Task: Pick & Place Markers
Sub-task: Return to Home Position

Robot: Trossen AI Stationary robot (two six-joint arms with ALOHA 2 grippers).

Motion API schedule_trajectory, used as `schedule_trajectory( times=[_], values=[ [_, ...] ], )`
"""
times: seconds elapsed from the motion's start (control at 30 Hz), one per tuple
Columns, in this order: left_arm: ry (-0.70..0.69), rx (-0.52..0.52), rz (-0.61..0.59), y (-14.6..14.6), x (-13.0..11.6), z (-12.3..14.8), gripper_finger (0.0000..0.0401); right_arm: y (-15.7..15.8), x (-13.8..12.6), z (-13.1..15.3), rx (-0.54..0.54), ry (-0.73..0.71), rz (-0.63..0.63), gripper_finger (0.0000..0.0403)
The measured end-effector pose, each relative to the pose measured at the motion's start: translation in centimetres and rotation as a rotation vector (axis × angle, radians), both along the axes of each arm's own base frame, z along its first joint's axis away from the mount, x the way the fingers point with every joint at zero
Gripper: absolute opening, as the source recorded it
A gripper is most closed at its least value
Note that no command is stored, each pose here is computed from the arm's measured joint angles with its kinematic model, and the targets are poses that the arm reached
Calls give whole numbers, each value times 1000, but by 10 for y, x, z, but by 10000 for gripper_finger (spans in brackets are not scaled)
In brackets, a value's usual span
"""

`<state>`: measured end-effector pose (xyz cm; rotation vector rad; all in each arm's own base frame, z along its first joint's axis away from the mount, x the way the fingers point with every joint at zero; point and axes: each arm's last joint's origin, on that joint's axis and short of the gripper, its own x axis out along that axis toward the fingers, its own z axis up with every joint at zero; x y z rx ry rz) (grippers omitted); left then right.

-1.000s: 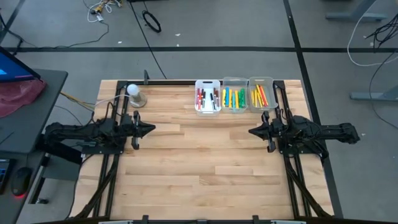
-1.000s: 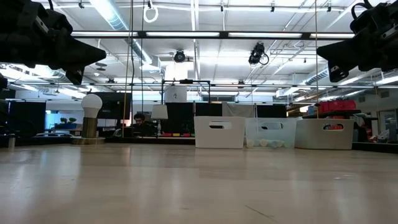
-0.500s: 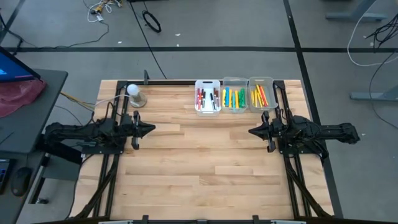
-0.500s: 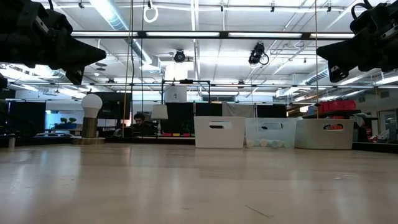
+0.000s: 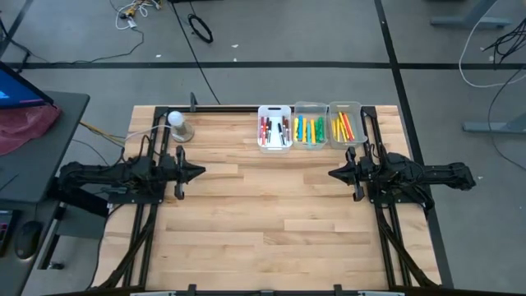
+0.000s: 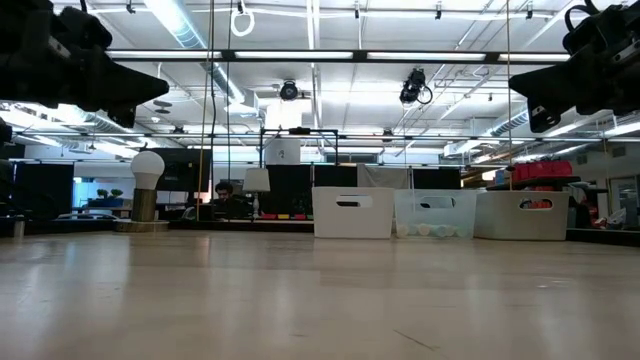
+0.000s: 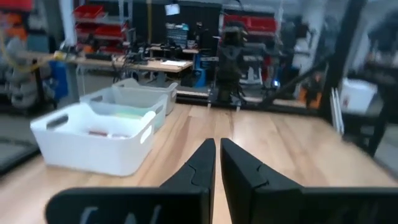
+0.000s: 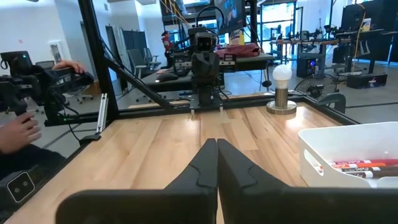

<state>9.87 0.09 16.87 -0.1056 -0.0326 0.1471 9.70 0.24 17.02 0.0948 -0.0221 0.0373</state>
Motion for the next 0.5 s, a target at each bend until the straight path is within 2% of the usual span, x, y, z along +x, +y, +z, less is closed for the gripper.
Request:
schedule_trajectory(
  times=[0.13,0.27,0.37,0.5],
  values=[
    [27,144,-23,0,0,-1,30,0,0,0,0,0,0,2],
    [35,171,-12,1,0,-1,30,0,0,0,0,0,0,2],
    [28,127,-13,1,0,-1,30,0,0,0,0,0,0,2],
    [-13,-46,-9,1,0,0,30,0,0,0,0,0,0,2]
  ],
)
